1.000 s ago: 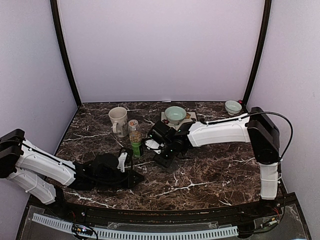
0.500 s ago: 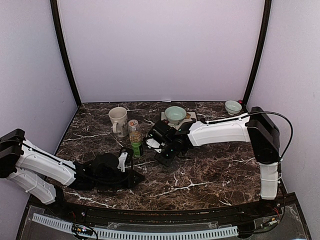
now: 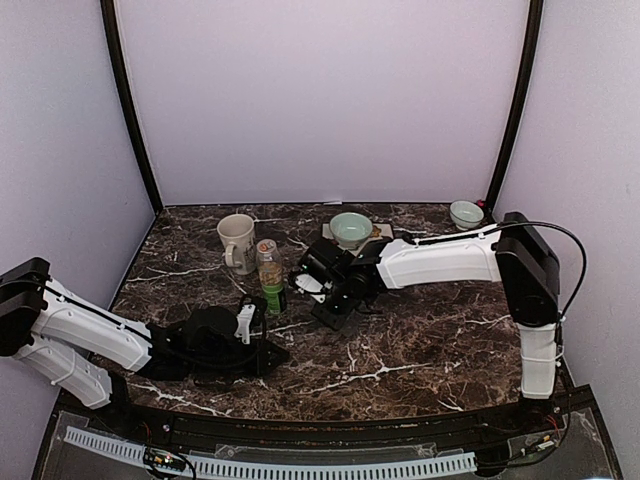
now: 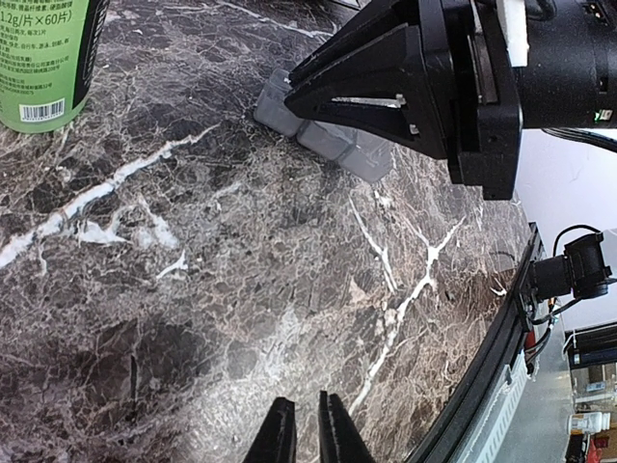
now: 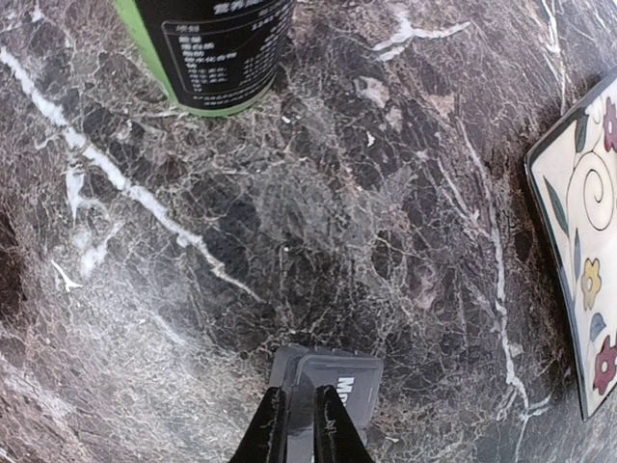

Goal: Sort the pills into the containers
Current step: Open the lid of the pill container.

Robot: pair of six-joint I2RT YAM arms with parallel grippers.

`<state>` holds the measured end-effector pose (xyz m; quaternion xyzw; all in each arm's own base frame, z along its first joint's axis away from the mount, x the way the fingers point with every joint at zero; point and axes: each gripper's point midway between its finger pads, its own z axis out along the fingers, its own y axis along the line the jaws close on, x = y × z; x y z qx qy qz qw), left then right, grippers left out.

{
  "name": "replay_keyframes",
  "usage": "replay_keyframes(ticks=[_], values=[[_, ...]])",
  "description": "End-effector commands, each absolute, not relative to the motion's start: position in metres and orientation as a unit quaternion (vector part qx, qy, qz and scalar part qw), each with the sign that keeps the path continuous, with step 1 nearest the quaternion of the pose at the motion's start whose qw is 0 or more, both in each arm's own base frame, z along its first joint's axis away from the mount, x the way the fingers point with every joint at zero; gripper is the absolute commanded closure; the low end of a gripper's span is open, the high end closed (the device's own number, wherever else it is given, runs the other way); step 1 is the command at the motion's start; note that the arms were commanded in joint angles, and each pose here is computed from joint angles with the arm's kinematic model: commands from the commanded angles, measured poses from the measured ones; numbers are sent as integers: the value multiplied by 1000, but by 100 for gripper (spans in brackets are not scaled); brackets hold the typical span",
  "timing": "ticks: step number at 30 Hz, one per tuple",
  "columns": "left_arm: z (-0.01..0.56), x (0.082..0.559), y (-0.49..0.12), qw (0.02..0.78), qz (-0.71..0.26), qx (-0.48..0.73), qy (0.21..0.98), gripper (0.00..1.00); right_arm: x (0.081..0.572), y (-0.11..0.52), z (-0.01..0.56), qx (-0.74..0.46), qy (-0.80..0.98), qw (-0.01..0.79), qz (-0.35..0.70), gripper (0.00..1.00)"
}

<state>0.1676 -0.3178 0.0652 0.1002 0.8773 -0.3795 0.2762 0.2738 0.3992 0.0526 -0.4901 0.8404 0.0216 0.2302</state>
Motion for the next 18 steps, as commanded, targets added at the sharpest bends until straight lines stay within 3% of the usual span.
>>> replay_keyframes(ticks=[1,18], values=[[73,167,-325,284,-390,112,869,87,279,399,57,-480,846,232,20,89],[72,167,-325,285,-389,115,869,87,280,394,70,-469,848,246,18,95]])
